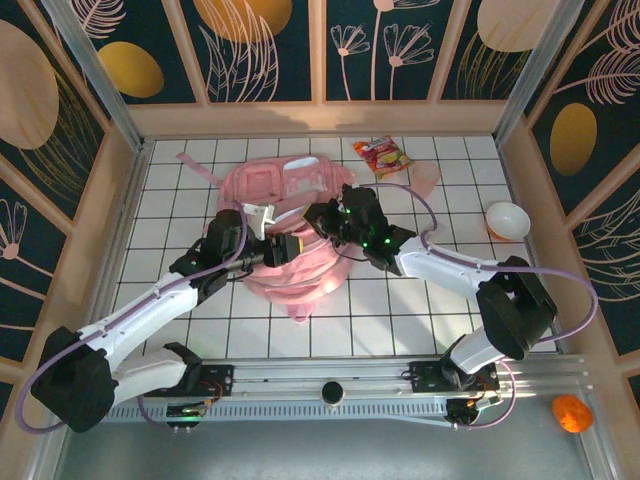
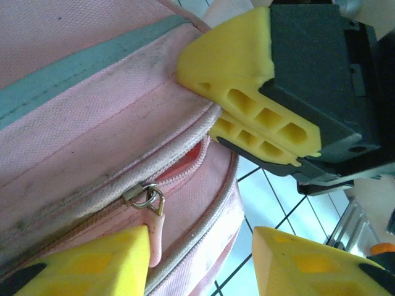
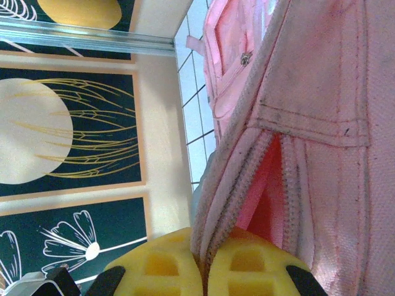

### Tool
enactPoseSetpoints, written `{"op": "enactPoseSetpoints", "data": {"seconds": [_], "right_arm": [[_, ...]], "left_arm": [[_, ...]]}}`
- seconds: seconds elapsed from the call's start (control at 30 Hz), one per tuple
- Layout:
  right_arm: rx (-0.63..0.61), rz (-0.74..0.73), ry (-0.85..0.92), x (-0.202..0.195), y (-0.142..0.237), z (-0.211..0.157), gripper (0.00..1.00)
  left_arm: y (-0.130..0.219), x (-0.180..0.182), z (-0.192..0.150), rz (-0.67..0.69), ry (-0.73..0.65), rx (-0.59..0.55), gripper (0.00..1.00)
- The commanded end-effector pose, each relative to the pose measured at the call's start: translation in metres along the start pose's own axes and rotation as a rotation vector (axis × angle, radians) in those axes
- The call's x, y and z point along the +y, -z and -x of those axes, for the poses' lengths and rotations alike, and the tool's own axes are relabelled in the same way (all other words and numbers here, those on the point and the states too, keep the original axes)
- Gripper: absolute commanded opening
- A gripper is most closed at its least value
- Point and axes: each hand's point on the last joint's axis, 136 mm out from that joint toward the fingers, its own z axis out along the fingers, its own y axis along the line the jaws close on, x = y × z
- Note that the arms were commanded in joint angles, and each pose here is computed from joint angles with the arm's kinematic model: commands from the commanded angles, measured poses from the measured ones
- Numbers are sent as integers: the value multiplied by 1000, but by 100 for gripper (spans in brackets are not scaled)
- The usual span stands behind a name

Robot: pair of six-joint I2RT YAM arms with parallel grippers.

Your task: Pack the student bag

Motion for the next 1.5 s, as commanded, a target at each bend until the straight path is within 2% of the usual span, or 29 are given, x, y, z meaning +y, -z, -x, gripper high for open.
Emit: {"op": "enactPoseSetpoints", "data": {"seconds": [0.0,0.13,0.23,0.27,0.4,0.47,0.6,0.73,1.0,1.13,1.27,1.4,1.43,1.47], "right_arm": [[3,213,57,69,7,-1,0],[0,211,61,71,8,-1,0],[-5,209,66,72,10,-1,0],[-4,206,67,71,11,-2,0],[-9,193,84,70,14,1,0],[-8,182,98,67,18,3,0],[55,175,126,57,31,9,0],[122,149,153,42,42,12,0],[202,85,190,12,56,21,0],[153,-14,209,-12,67,47,0],[161,-7,224,-16,71,57,0],[191,-8,286,-17,69,57,0],[193,-3,311,-14,70,57,4],[189,-2,348,-12,72,58,12]], "left_arm": [[-1,-1,17,22,-24,-60,45],[-7,19,15,107,18,-65,45],[-10,26,16,139,39,-69,40],[-11,27,16,141,40,-70,36],[-7,43,16,249,29,-57,6],[-1,56,14,325,18,-50,0],[18,92,-1,475,35,-12,0],[37,124,-5,527,68,-12,0],[49,142,5,608,21,-14,0],[57,154,6,652,26,-7,0],[59,156,11,635,-5,-22,0],[43,128,17,452,-106,-4,0],[39,119,17,401,-131,5,0],[36,112,17,356,-157,15,0]]}}
